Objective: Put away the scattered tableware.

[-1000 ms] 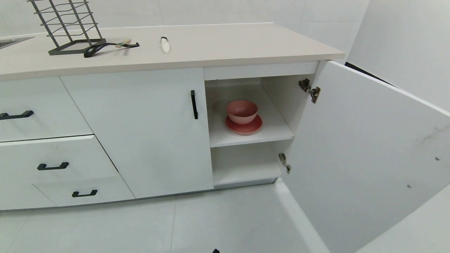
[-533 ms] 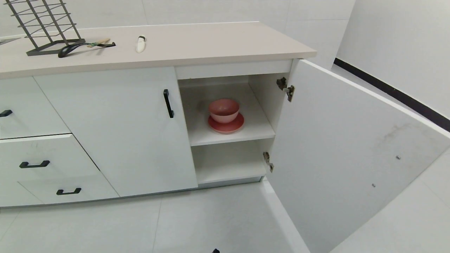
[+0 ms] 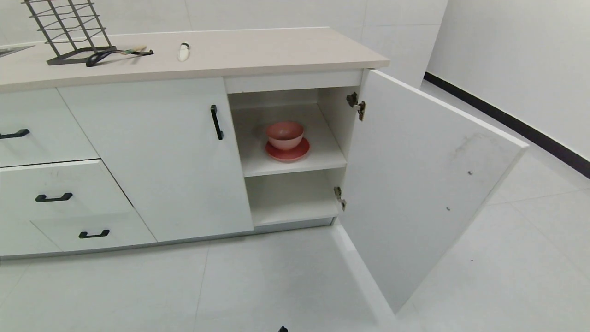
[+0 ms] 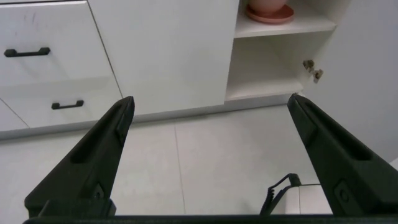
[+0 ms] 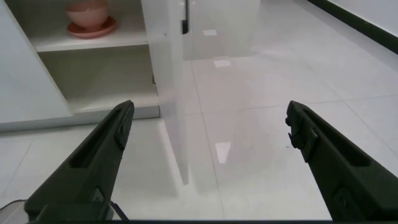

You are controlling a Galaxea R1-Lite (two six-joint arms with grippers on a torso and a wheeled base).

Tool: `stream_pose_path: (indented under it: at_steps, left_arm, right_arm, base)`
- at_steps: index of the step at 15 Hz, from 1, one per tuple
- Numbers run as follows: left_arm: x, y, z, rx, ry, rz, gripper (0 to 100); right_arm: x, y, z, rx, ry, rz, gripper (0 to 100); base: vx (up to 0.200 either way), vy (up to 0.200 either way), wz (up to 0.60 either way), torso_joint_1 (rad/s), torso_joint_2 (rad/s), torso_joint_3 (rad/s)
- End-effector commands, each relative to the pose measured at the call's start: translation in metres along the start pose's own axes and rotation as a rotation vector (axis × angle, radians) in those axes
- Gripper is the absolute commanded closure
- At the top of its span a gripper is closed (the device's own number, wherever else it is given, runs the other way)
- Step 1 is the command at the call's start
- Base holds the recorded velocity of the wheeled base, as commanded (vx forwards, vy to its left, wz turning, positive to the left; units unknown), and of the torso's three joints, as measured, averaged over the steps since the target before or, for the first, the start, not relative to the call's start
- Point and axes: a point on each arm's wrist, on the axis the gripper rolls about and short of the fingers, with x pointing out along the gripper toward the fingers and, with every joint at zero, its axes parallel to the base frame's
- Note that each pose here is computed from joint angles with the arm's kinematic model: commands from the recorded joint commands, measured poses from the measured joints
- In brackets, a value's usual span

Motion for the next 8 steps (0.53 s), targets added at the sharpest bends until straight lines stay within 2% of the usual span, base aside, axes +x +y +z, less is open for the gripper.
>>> stream_pose_path:
  at_steps: [1, 6, 8]
  left_arm:
    - [0.0002, 0.0, -0.0002, 0.0, 0.002, 0.0, 0]
    - [0.0002, 0.0, -0.0002, 0.0, 0.002, -0.001, 0]
    - [0.0002, 0.0, -0.0002, 0.0, 0.002, -0.001, 0]
  right_arm:
    - [0.0001, 0.0, 0.0001, -0.001, 0.0, 0.0, 0]
    - [0.0001, 0.0, 0.0001, -0.001, 0.0, 0.0, 0]
    - [0.0001, 0.0, 0.0001, 0.001, 0.0, 0.0, 0]
  base:
    - [0.0, -0.2, 0.0, 0.007, 0.0, -0.002]
    - [0.0, -0.2, 0.0, 0.0, 0.0, 0.003]
    - [0.0, 0.0, 0.0, 0.0, 0.0, 0.0]
